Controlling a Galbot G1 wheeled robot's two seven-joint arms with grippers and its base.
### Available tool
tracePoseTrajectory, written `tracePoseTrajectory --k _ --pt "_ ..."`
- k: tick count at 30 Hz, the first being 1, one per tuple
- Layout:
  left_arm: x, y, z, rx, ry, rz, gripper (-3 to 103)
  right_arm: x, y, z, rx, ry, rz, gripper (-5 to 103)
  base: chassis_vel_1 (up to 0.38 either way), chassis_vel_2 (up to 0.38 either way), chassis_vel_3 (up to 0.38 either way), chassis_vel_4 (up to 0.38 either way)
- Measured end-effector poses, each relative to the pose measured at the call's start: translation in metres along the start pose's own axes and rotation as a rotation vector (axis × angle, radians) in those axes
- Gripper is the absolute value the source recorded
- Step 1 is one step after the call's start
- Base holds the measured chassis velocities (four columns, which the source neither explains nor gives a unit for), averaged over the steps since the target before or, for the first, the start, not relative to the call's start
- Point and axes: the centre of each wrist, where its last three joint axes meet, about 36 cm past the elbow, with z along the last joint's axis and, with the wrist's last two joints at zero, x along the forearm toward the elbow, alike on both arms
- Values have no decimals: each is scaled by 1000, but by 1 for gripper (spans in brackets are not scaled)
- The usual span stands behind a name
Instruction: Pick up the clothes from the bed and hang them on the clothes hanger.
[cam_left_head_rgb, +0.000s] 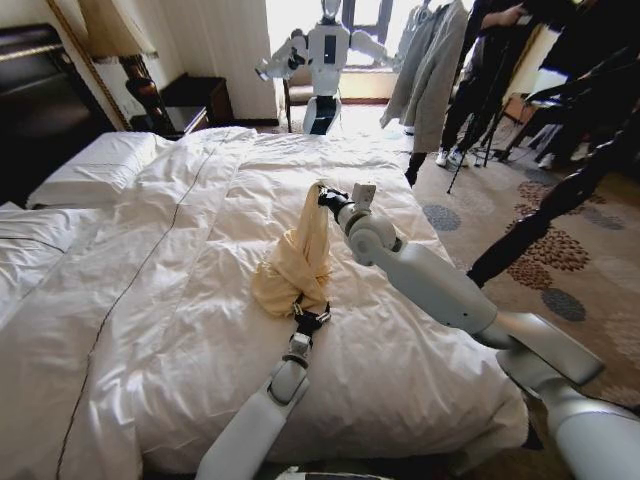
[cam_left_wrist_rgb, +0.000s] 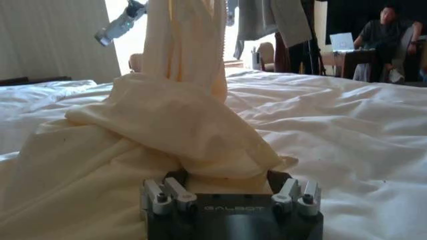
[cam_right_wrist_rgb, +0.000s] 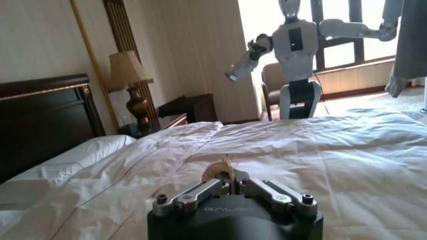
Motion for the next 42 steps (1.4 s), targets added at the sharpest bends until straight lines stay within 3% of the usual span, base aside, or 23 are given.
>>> tracePoseTrajectory --k 4,6,8,10,14,18,23,25,26,30,36,38,40,42 --pt "-1 1 0 4 -1 0 71 1 1 0 0 -1 3 0 0 0 0 0" --pt "-1 1 -1 7 -2 0 71 1 1 0 0 -1 3 0 0 0 0 0" --pt "-1 5 -3 12 -5 -5 59 1 1 0 1 -1 5 0 0 0 0 0" --pt "-1 7 -4 14 -6 -9 59 1 1 -1 1 -1 6 0 0 0 0 0" --pt "3 28 -14 33 -12 -44 43 2 -5 -4 0 -8 21 0 0 0 0 0" --pt "7 44 -20 44 -13 -69 36 4 -10 -8 0 -15 29 0 0 0 0 0" --pt "18 82 -32 57 -23 -136 24 11 -16 -17 -10 -29 31 0 0 0 0 0" --pt "26 109 -42 66 -33 -184 15 18 -18 -22 -18 -29 21 0 0 0 0 0" --pt "35 141 -61 92 -49 -231 4 29 -20 -26 -25 -22 1 0 0 0 0 0" --pt "44 170 -89 128 -69 -250 0 37 -26 -31 -21 -13 -19 0 0 0 0 0" --pt "48 201 -128 131 -113 -260 0 41 -30 -53 0 -38 -39 0 0 0 0 0" --pt "50 223 -157 136 -151 -280 0 47 -31 -72 11 -59 -63 0 0 0 0 0" --pt "51 229 -165 138 -163 -286 0 49 -31 -78 13 -66 -71 0 0 0 0 0" --pt "56 248 -195 144 -212 -308 0 57 -29 -95 21 -90 -96 0 0 0 0 0"
